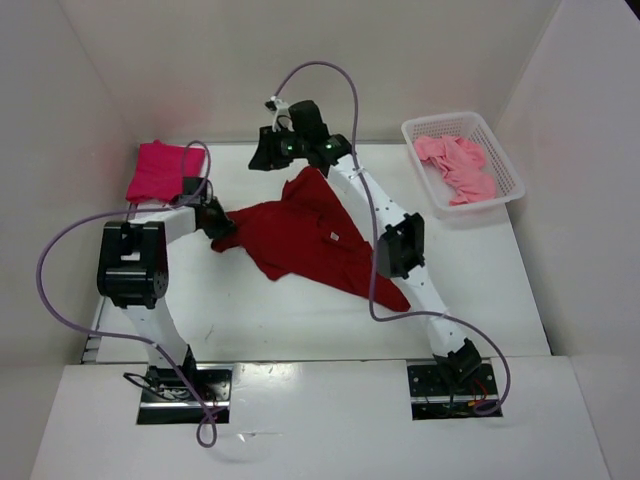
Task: Fold and stack the t-shirts
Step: Flatten out the tshirt
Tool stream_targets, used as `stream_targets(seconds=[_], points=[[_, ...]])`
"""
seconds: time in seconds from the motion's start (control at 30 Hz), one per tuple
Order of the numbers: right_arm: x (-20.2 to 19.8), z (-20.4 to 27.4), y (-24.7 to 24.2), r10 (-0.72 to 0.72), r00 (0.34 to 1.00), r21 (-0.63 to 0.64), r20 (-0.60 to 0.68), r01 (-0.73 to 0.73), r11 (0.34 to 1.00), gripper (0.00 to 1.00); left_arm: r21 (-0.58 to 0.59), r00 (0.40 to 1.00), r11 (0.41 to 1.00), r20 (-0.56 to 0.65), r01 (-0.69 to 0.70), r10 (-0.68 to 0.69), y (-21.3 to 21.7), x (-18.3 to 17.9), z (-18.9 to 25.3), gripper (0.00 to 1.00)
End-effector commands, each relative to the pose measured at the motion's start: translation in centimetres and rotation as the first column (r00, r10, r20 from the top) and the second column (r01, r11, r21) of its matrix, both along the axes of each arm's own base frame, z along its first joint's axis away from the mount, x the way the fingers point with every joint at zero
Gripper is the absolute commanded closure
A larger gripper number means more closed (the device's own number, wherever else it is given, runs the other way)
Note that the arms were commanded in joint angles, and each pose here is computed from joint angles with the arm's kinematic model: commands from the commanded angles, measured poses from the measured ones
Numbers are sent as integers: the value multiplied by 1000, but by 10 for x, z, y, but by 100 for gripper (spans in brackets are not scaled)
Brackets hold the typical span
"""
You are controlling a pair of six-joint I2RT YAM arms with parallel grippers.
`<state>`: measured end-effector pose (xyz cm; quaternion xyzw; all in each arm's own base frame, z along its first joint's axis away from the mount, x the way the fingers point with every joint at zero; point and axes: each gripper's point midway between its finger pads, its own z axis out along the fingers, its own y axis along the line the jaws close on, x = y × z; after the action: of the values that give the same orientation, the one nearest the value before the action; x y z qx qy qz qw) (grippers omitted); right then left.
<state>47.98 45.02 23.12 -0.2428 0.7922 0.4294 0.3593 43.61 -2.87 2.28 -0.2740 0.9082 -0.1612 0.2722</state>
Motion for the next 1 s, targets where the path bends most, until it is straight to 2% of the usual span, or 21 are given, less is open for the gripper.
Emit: stream_targets(seconds=[0.0,0.03,0.17,0.27,0.3,0.33,0.37,0.43,0.5,0.6,0.73,0.83,0.97], points=[[5,-25,12,11,999,0,-30,-11,1000,61,-32,977,978,62,205,-203,-55,-25,28,79],[7,-34,14,11,999,-3,-35,-11,1000,55,-38,969,970,73,239,-236,-68,-32,33,79],[11,-67,20,34,998,-14,-55,-35,999,40,-57,953,961,157,272,-261,-74,-44,62,80],[13,-71,24,48,998,-1,-48,-48,999,39,-57,953,961,156,272,-261,-74,-55,73,79],[13,-90,24,44,996,-13,-80,-45,999,38,-45,955,964,155,261,-252,-71,-60,76,76],[14,-94,26,39,995,-8,-89,-40,999,38,-27,961,970,145,243,-237,-66,-62,77,61],[16,-98,27,39,996,-6,-85,-40,999,38,17,975,980,100,199,-200,-55,-70,70,50],[10,-109,37,50,992,6,-115,-50,999,38,63,981,987,120,145,-152,-39,-72,84,34],[1,-111,54,70,994,17,-86,-69,998,36,82,993,996,116,18,-27,-13,-79,92,29],[-8,-122,75,69,995,17,-66,-68,998,31,75,992,996,114,-57,48,6,-85,97,19],[-12,-149,77,46,991,-17,-123,-48,999,27,67,991,994,108,-80,73,15,-90,103,19],[-18,-145,67,14,992,-92,-125,-26,995,29,61,987,993,131,-103,95,23,-90,110,19],[-7,-107,55,-61,997,-119,-53,55,991,29,40,990,998,129,-57,51,15,-89,106,19]])
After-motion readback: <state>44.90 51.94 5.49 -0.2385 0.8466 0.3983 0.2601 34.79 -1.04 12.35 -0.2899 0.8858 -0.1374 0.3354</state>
